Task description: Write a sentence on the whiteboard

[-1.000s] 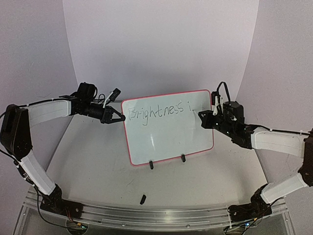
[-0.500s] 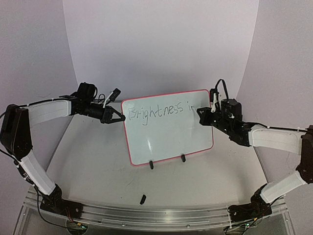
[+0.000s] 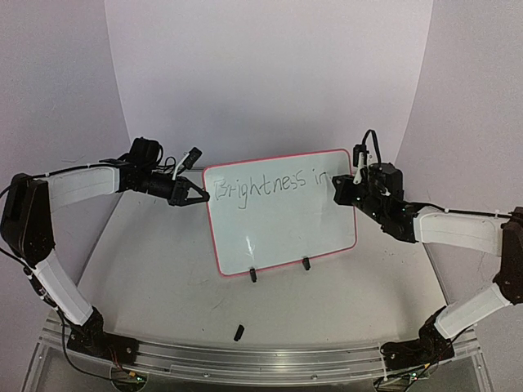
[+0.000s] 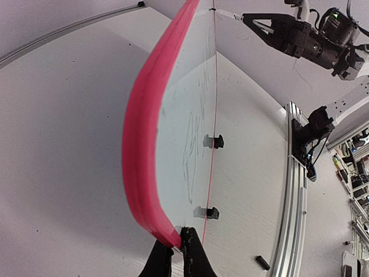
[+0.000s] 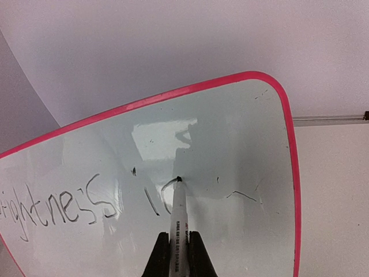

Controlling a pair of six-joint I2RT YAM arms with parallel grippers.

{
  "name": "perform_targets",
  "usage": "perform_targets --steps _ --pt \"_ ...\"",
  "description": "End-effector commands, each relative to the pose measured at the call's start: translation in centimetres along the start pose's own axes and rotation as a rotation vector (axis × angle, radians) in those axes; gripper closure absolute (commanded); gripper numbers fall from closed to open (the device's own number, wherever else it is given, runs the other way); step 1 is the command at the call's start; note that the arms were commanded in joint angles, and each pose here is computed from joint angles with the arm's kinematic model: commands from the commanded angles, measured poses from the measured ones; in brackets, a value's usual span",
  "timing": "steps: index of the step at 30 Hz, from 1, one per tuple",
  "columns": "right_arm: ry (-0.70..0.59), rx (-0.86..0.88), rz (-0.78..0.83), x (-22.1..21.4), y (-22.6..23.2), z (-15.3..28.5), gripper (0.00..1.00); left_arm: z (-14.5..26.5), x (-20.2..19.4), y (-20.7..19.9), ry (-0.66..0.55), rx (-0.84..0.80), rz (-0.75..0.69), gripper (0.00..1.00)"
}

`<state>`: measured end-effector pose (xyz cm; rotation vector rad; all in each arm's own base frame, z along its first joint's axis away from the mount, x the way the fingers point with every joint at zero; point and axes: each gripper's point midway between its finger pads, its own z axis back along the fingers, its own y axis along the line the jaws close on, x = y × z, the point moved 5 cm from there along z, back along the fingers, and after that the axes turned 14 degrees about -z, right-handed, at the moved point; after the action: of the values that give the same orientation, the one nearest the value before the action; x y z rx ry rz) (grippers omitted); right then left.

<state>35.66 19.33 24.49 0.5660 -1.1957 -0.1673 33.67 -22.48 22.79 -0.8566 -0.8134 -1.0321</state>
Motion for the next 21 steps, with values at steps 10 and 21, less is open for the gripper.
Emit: perform_targets --steps 10,21 --pt "0.026 -0.039 -0.023 -1.1 -1.1 0.2 1.0 -0.9 -0.6 0.7 0.046 0.032 -0.101 1.0" --pt "0.034 -0.044 -0.034 -1.4 -1.4 0.8 1.0 -1.0 -0.6 0.7 0.046 0.032 -0.1 1.0"
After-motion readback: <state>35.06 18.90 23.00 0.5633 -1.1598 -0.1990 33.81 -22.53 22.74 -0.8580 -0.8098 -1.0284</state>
